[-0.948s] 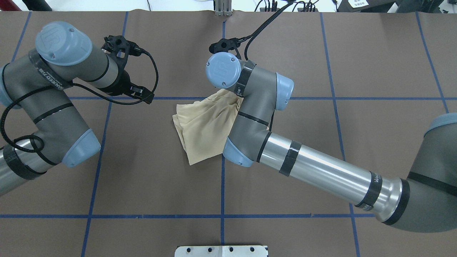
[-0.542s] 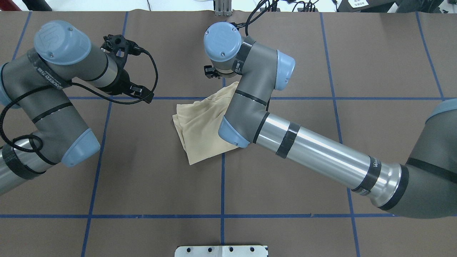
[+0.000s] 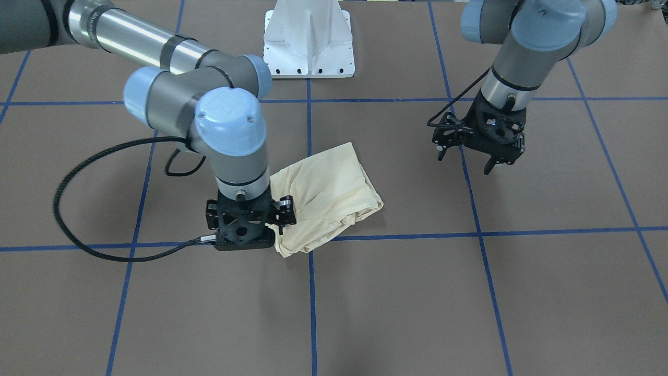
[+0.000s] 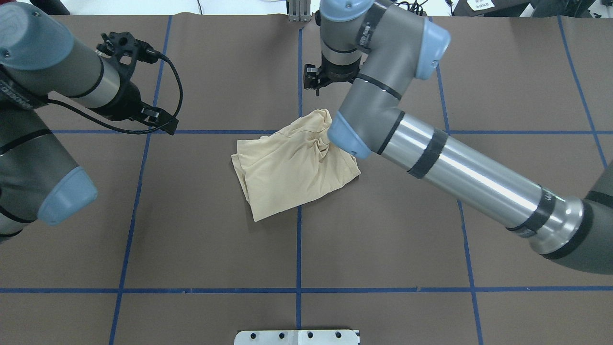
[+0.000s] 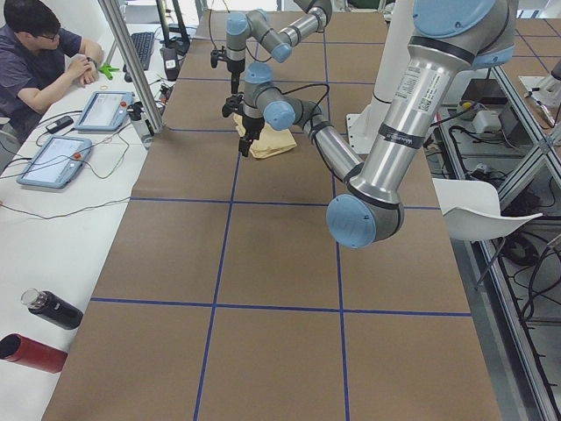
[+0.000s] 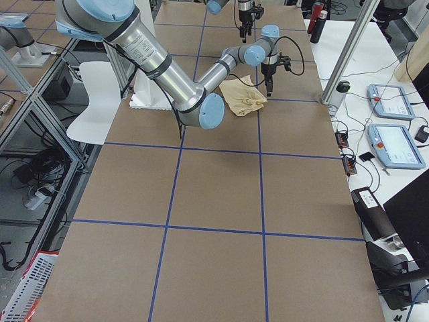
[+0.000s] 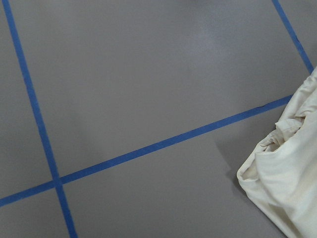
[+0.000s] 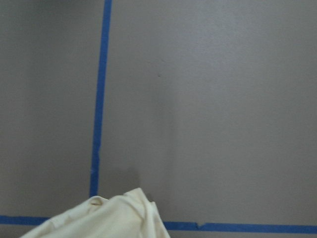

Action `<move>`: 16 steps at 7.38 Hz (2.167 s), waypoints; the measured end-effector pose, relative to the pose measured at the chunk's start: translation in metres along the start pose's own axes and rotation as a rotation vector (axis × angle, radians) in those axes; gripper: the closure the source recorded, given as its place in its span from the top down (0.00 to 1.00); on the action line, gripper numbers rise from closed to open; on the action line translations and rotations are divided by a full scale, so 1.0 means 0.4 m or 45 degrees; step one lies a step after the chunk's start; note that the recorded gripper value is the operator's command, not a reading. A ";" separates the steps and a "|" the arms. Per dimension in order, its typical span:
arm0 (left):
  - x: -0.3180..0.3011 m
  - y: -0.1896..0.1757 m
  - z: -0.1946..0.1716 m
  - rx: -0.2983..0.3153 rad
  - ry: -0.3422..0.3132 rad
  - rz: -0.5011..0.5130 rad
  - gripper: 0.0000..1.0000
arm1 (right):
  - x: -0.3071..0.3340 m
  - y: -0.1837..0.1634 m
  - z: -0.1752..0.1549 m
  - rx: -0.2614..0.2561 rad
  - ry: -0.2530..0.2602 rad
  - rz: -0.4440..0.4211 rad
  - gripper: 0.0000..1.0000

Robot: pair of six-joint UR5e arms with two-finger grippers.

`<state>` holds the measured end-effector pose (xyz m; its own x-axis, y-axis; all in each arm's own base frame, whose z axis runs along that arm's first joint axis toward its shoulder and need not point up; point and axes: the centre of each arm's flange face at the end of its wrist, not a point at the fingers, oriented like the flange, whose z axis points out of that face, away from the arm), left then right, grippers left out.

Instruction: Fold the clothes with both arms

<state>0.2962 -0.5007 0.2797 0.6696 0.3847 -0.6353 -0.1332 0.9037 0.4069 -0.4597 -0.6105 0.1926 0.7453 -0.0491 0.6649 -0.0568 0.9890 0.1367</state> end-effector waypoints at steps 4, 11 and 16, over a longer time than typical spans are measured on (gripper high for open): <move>-0.447 0.114 -0.178 -0.031 -0.169 0.208 1.00 | 0.632 0.041 -0.140 -0.049 0.043 -0.186 1.00; -1.075 0.563 -0.239 -0.175 -0.168 -0.217 1.00 | 1.712 0.444 -0.177 -0.221 0.057 -0.259 1.00; -1.172 0.675 -0.093 -0.254 0.050 -0.384 1.00 | 1.740 0.484 -0.168 -0.233 0.060 -0.101 1.00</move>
<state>-0.0807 -0.4299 0.6630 0.6726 0.0983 -0.7334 -0.0762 0.9951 0.0635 0.0926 -0.4440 0.6326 0.7729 -0.1259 0.6219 0.1220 0.9913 0.0490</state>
